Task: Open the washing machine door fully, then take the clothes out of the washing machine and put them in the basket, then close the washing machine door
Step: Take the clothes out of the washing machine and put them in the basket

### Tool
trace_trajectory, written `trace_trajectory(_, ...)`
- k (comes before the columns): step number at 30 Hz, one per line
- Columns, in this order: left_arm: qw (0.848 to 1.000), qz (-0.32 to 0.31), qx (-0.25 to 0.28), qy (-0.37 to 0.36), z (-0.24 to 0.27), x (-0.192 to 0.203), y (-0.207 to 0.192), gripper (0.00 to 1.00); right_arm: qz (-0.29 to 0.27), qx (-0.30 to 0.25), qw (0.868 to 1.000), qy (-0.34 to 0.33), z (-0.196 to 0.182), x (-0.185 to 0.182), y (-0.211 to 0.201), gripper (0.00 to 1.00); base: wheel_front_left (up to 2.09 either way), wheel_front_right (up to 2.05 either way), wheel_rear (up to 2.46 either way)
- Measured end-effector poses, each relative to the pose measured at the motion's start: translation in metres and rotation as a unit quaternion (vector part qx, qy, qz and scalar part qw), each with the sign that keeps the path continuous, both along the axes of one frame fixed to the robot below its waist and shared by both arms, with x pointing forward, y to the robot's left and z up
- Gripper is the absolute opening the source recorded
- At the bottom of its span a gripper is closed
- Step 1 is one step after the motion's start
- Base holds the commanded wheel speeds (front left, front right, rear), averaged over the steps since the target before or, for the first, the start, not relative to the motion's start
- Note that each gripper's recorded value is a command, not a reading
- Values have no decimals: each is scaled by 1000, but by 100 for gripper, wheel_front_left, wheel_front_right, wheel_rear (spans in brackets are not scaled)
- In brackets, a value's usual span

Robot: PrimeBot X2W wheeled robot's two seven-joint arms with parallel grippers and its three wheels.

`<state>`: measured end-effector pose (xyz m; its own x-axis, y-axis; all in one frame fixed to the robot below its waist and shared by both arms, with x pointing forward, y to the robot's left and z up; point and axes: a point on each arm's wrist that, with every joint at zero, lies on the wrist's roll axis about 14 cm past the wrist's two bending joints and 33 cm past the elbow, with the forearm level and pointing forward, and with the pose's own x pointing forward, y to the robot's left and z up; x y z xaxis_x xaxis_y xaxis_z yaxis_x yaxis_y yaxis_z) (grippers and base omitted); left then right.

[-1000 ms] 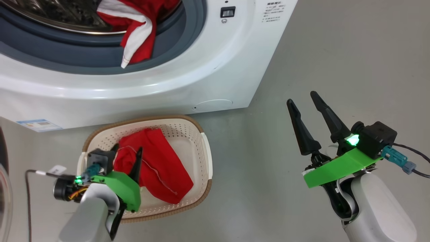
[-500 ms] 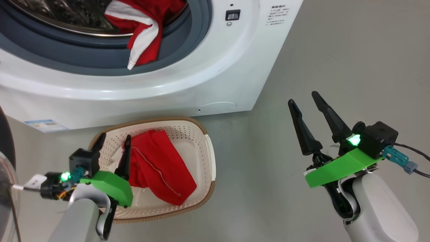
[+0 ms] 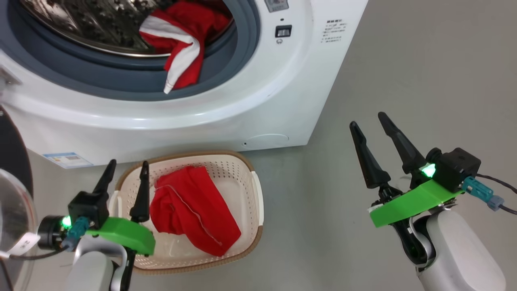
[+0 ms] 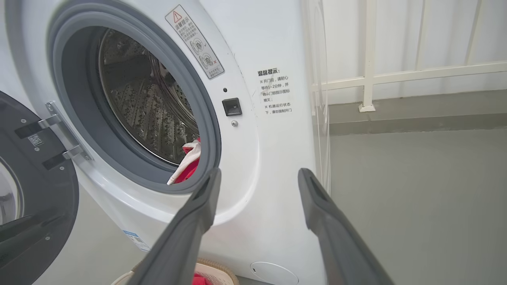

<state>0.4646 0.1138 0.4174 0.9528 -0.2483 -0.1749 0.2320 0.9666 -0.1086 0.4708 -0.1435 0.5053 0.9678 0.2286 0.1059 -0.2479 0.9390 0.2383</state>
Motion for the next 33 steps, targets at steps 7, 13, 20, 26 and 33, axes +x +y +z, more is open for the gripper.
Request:
trace_trajectory(7, 999, 11, -3, -35, 27, -9, 6, 100, 4, 1, 1000, -5, 6, -8, 3, 100, 0, 0, 0)
trace_trajectory(13, 998, 35, -16, -54, 48, -22, 15, 100, 11, 5, 1000, -9, 12, -16, 8, 100, 0, 0, 0)
trace_trajectory(20, 996, 49, -21, -78, 69, -33, 23, 100, 14, 4, 1000, -13, 17, -22, 10, 100, 0, 0, 0)
trace_trajectory(26, 994, 57, -29, -91, 80, -44, 26, 100, 18, 5, 1000, -22, 25, -28, 12, 100, 0, 0, 0)
trace_trajectory(33, 991, 69, -38, -104, 92, -54, 29, 100, 18, 0, 999, -27, 30, -35, 10, 100, 0, 0, 0)
